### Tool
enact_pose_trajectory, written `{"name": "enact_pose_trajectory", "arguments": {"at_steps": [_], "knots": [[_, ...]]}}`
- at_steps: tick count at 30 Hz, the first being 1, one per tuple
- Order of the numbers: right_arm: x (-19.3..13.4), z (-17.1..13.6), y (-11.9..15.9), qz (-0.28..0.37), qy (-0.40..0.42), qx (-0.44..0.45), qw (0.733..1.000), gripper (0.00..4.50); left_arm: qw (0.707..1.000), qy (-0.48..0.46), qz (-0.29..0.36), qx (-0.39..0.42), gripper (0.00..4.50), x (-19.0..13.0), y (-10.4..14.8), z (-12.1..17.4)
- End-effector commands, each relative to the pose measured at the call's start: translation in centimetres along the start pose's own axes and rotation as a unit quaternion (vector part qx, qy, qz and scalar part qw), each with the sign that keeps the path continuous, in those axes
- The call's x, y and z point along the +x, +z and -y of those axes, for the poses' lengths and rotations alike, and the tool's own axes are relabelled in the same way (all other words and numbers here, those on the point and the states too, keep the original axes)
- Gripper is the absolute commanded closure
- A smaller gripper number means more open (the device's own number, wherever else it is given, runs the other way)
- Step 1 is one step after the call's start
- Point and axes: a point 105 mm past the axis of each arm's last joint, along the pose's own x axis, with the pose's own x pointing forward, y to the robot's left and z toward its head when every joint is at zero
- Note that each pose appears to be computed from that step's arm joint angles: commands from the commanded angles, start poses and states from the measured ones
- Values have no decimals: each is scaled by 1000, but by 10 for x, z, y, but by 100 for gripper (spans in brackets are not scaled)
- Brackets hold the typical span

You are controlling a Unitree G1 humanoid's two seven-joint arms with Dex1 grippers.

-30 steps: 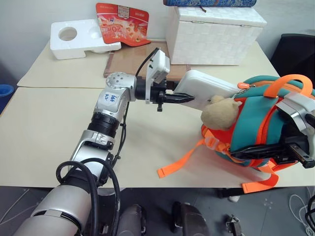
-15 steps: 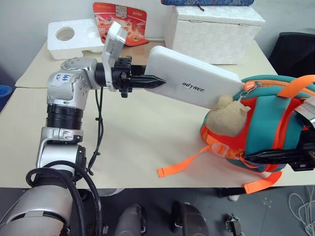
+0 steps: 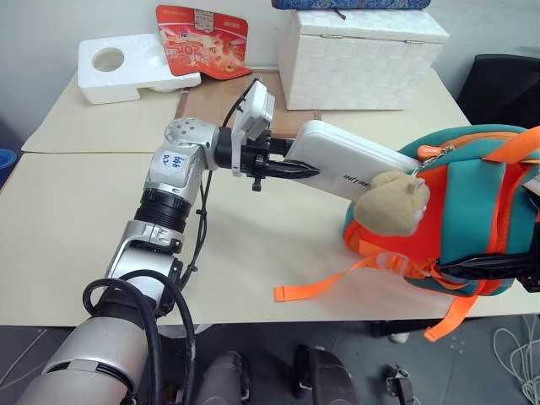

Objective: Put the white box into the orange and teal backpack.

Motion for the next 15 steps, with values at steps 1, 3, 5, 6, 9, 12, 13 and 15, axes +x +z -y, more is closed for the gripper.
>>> {"name": "enact_pose_trajectory", "arguments": {"at_steps": [1, 3, 5, 6, 9, 12, 13, 15], "knots": [[-3, -8, 10, -4, 4, -30, 1000, 449, 1000, -8, -15, 27, 316, -6, 6, -2], [0, -7, 11, -4, 9, -33, 999, 449, 999, -22, -5, 26, 316, 4, 8, -1], [4, -7, 12, -2, 15, -36, 999, 449, 999, -42, 15, 23, 316, 20, 14, 1], [5, -6, 13, -2, 17, -37, 999, 449, 998, -47, 21, 22, 316, 25, 16, 2], [11, -5, 14, 0, 26, -43, 999, 449, 997, -67, 28, 19, 316, 48, 13, 6], [23, -4, 17, 11, 39, -56, 998, 449, 996, -81, 36, 1, 316, 91, 8, 13], [25, -3, 18, 14, 40, -58, 997, 449, 996, -82, 36, -2, 316, 100, 6, 14], [29, -2, 18, 17, 37, -61, 997, 449, 996, -82, 24, -9, 316, 110, 0, 16]]}}
